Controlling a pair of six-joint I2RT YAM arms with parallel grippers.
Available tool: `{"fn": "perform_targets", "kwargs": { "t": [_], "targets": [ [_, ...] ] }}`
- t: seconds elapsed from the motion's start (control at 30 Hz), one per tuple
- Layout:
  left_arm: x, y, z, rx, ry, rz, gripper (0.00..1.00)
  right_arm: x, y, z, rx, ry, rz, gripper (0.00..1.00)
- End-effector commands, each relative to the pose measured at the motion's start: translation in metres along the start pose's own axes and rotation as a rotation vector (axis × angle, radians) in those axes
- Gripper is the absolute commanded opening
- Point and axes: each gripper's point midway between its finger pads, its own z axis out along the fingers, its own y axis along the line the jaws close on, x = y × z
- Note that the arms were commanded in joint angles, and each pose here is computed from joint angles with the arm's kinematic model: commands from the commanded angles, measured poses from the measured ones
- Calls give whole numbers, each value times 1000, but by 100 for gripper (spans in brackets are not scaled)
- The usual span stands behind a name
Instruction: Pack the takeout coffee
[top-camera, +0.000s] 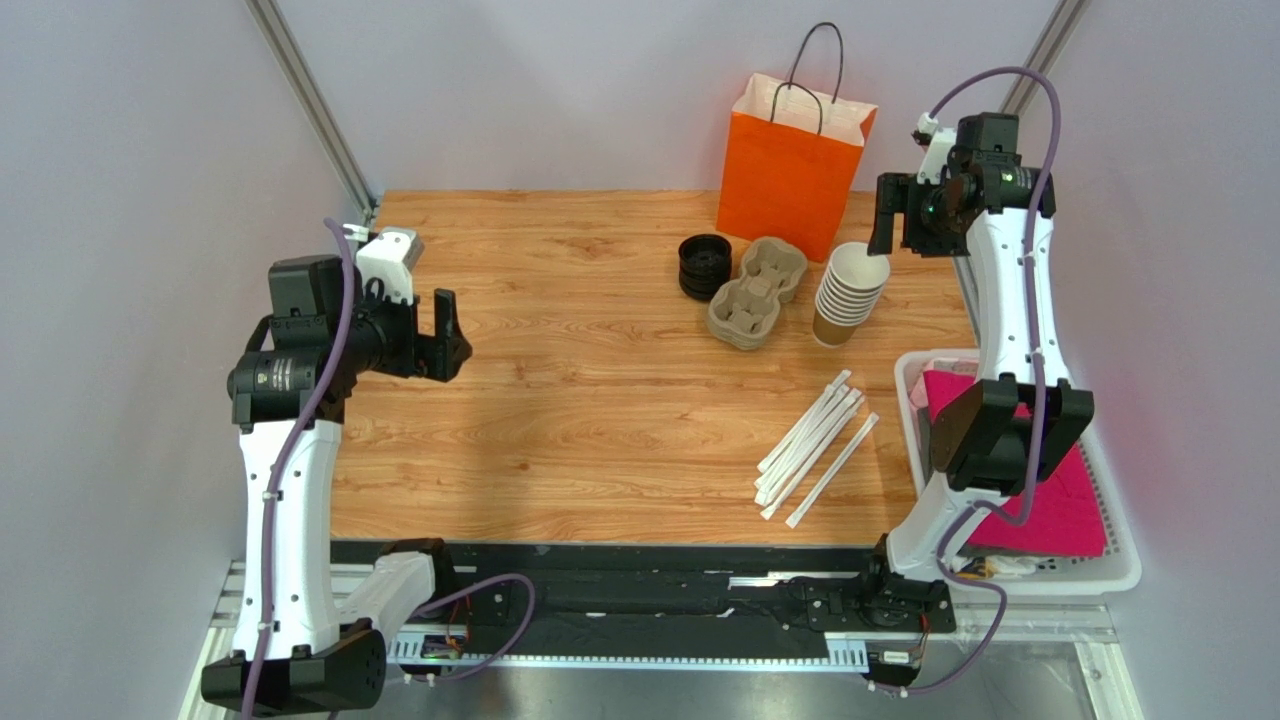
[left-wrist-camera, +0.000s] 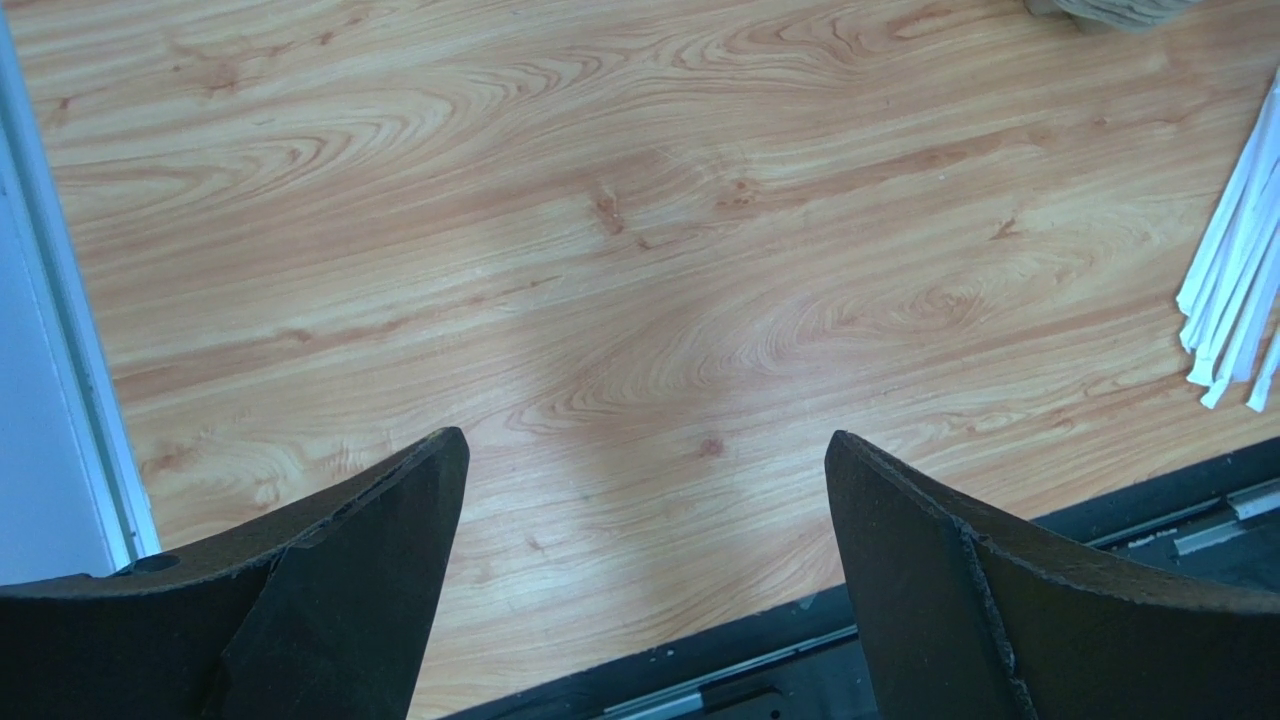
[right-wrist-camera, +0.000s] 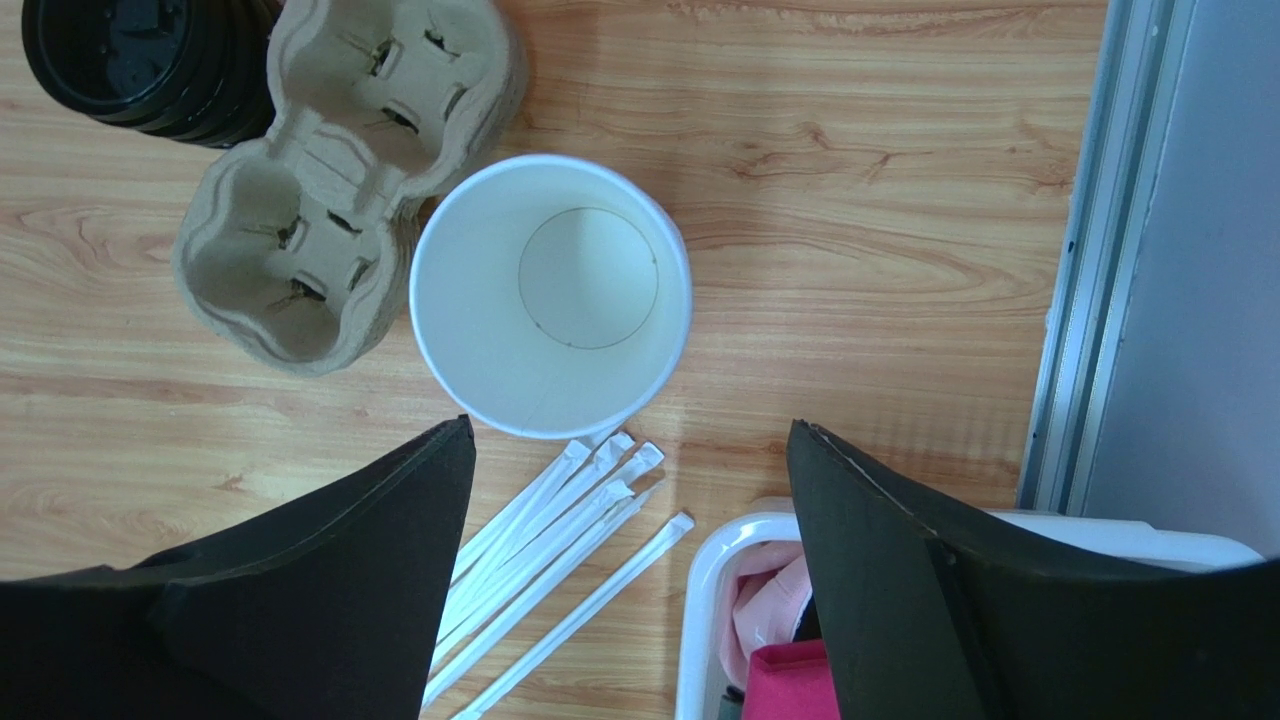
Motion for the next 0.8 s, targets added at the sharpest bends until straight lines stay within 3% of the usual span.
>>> {"fn": "perform_targets", "kwargs": {
  "t": [0.0, 0.43, 0.77],
  "targets": [
    [-8, -5, 8, 46, -16, 4, 98, -16, -4, 0, -6, -35, 32, 80],
    [-7, -11, 17, 97, 0, -27, 99, -17, -15, 28, 17, 4, 49, 63],
    [-4, -11, 22, 104, 9, -41, 99, -14, -18, 55, 9, 52, 80, 42]
  ]
}}
